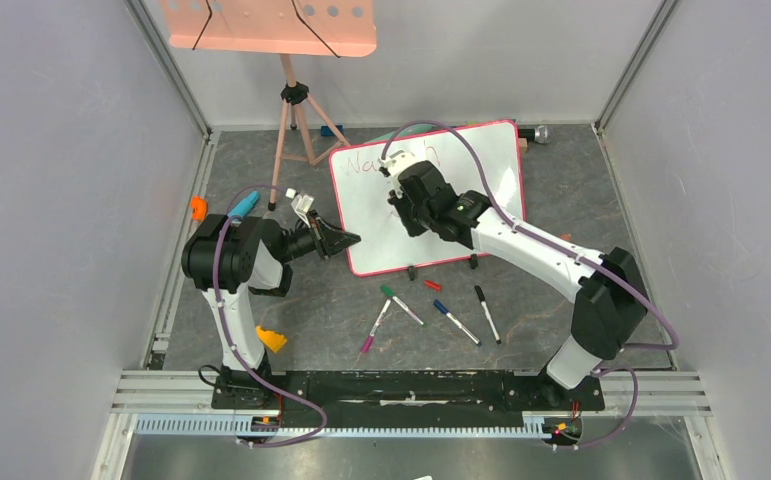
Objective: Write a sentence on the whiteboard
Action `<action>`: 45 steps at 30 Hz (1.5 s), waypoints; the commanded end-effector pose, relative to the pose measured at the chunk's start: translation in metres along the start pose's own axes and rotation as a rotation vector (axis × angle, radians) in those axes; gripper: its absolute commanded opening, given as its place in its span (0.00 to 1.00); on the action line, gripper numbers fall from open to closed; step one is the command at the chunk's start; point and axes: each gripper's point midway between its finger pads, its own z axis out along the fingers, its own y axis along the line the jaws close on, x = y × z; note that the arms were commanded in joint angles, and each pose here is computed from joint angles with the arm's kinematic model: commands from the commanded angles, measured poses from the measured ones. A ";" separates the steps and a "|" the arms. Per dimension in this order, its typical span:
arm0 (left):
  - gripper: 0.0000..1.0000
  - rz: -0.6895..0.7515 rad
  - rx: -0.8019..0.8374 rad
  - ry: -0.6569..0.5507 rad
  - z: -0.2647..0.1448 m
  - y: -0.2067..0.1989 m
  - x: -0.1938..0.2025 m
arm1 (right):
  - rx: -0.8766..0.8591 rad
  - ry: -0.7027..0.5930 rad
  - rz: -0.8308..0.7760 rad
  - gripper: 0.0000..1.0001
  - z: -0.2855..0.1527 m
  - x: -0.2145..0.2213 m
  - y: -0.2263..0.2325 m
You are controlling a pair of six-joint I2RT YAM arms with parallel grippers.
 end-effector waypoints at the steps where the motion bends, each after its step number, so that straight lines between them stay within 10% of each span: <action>1: 0.07 0.130 -0.134 -0.096 -0.002 0.032 -0.019 | 0.022 -0.030 -0.005 0.00 0.002 -0.016 -0.004; 19: 0.07 0.119 -0.136 -0.095 -0.002 0.032 -0.018 | -0.051 0.059 -0.028 0.00 -0.003 0.030 0.006; 45: 0.08 0.126 -0.137 -0.097 -0.002 0.032 -0.020 | -0.099 -0.108 -0.040 0.00 -0.017 -0.023 0.015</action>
